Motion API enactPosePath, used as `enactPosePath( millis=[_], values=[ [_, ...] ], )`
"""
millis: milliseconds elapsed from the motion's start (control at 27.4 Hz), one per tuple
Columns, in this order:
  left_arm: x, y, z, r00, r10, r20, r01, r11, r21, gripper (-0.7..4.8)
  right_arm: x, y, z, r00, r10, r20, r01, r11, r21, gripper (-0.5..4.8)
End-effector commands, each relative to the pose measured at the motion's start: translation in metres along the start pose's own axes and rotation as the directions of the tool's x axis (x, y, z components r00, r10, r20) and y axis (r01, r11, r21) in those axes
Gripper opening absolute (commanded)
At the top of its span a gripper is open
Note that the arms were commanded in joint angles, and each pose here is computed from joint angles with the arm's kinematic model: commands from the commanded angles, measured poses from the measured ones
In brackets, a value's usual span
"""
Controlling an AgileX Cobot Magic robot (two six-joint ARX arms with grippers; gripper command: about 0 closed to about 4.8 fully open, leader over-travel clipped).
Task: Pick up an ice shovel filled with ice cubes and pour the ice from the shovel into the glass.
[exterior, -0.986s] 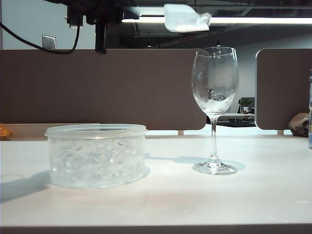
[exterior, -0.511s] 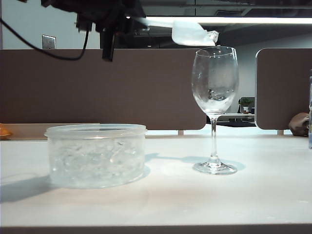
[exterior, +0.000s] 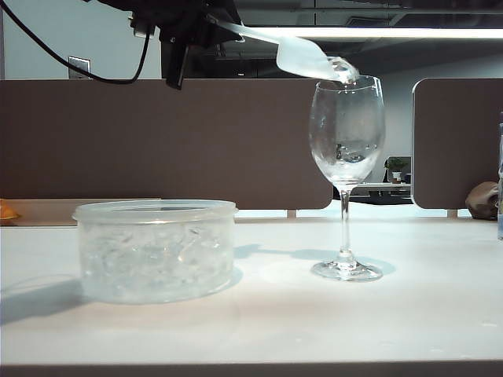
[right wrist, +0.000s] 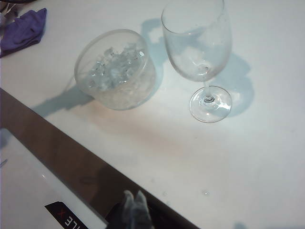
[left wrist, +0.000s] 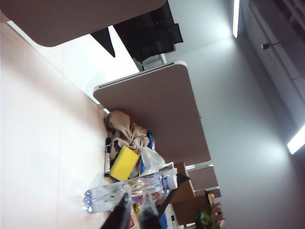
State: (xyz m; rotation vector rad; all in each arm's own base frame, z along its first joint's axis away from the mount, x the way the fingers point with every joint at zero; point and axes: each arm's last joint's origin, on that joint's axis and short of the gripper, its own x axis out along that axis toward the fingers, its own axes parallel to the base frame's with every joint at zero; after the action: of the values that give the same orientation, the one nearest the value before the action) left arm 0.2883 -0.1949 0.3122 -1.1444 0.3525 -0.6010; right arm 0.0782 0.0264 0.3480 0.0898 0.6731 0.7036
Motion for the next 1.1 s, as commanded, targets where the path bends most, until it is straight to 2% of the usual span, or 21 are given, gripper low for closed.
enactPosePath(
  millis=[37, 146, 584, 803, 876, 986, 1095],
  values=[
    [0.000, -0.002, 0.000, 1.000, -0.009, -0.005, 0.010, 0.999, 0.045, -0.06, -0.001, 0.001, 0.002, 1.000, 0.002, 0.015, -0.002, 1.000, -0.016, -0.05],
    [0.000, 0.002, -0.001, 0.999, 0.026, -0.020, -0.024, 0.997, 0.072, -0.06, -0.002, 0.001, 0.001, 1.000, 0.002, 0.016, -0.002, 1.000, -0.017, -0.05],
    [0.000, 0.002, -0.001, 0.999, 0.020, -0.034, -0.016, 0.993, 0.114, -0.06, -0.002, 0.002, 0.001, 1.000, 0.002, 0.019, -0.001, 1.000, -0.019, -0.05],
    [-0.001, -0.002, 0.005, 0.998, -0.046, -0.030, 0.047, 0.998, 0.037, -0.06, -0.002, 0.002, 0.001, 1.000, 0.002, 0.019, -0.001, 1.000, -0.019, -0.05],
    [-0.003, -0.003, 0.021, 0.994, -0.111, -0.017, 0.110, 0.992, -0.059, -0.06, -0.002, 0.002, 0.001, 1.000, 0.002, 0.019, -0.001, 1.000, -0.019, -0.05],
    [-0.007, -0.004, 0.032, 0.990, -0.141, -0.016, 0.139, 0.987, -0.074, -0.06, -0.002, 0.002, 0.001, 1.000, 0.002, 0.019, -0.001, 1.000, -0.019, -0.05],
    [-0.014, 0.002, 0.053, 0.985, -0.170, -0.033, 0.164, 0.978, -0.128, -0.06, -0.002, 0.002, 0.001, 1.000, 0.001, 0.019, -0.001, 1.000, -0.019, -0.05]
  ],
)
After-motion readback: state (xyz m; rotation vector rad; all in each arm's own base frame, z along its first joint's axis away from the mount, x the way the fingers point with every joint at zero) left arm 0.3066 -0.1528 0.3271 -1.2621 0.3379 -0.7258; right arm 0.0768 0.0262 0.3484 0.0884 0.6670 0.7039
